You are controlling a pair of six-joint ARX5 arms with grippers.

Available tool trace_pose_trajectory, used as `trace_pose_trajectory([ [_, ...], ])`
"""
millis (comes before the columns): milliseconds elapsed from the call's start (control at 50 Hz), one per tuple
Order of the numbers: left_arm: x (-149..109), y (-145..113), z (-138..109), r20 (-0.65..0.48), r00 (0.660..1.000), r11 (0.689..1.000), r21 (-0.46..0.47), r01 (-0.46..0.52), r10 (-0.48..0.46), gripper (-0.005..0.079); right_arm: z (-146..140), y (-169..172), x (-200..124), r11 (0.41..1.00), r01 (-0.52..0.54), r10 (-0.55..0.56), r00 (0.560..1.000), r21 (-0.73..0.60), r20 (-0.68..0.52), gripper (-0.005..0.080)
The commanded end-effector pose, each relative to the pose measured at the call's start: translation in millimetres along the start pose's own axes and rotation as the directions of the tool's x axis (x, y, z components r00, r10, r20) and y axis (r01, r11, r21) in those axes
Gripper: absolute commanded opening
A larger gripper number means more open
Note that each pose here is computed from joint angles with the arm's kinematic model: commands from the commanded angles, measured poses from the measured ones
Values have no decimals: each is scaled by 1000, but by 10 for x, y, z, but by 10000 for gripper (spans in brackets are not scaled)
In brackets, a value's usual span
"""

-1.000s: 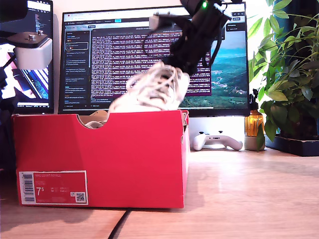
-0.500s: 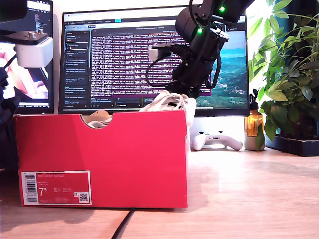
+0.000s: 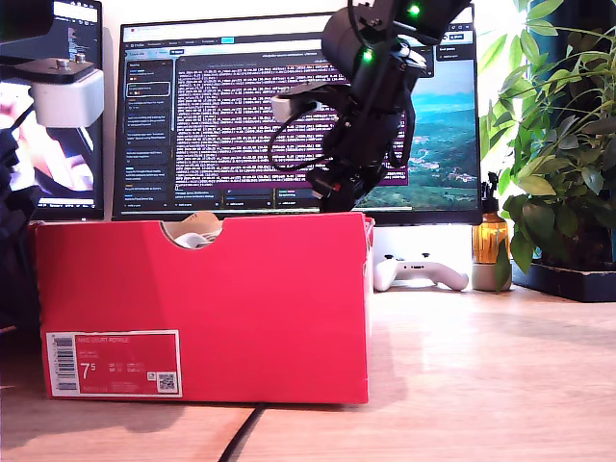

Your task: Pack the white shoes by picking the first shoe and placing it inside the red shoebox, left side, then picking and rotating the second shoe and placing it in the shoebox

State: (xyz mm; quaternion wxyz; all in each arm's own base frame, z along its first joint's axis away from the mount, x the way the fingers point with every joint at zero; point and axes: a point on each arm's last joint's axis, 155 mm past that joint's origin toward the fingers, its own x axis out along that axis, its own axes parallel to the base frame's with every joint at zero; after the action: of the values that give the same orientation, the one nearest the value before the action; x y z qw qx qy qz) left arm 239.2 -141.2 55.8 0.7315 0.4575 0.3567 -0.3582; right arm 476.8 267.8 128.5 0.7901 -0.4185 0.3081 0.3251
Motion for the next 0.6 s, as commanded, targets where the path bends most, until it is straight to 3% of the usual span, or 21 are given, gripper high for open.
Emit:
trace_pose_trajectory([
  [0,-2,-5,34,10,1000,1000,0,8,-8,-19,193,-22,-152,1000,15,-15,999,1,29,170],
  [60,-2,-2,37,11,1000,1000,0,8,-8,-19,222,-12,-226,1000,15,-15,1000,8,15,-21],
  [280,-2,-6,36,11,1000,1000,2,9,-9,-19,346,-42,-547,979,-9,9,1000,202,-1,-12],
  [580,-148,16,-71,-22,999,998,-65,-25,24,-19,126,-152,-757,926,-12,47,995,379,-83,-13],
])
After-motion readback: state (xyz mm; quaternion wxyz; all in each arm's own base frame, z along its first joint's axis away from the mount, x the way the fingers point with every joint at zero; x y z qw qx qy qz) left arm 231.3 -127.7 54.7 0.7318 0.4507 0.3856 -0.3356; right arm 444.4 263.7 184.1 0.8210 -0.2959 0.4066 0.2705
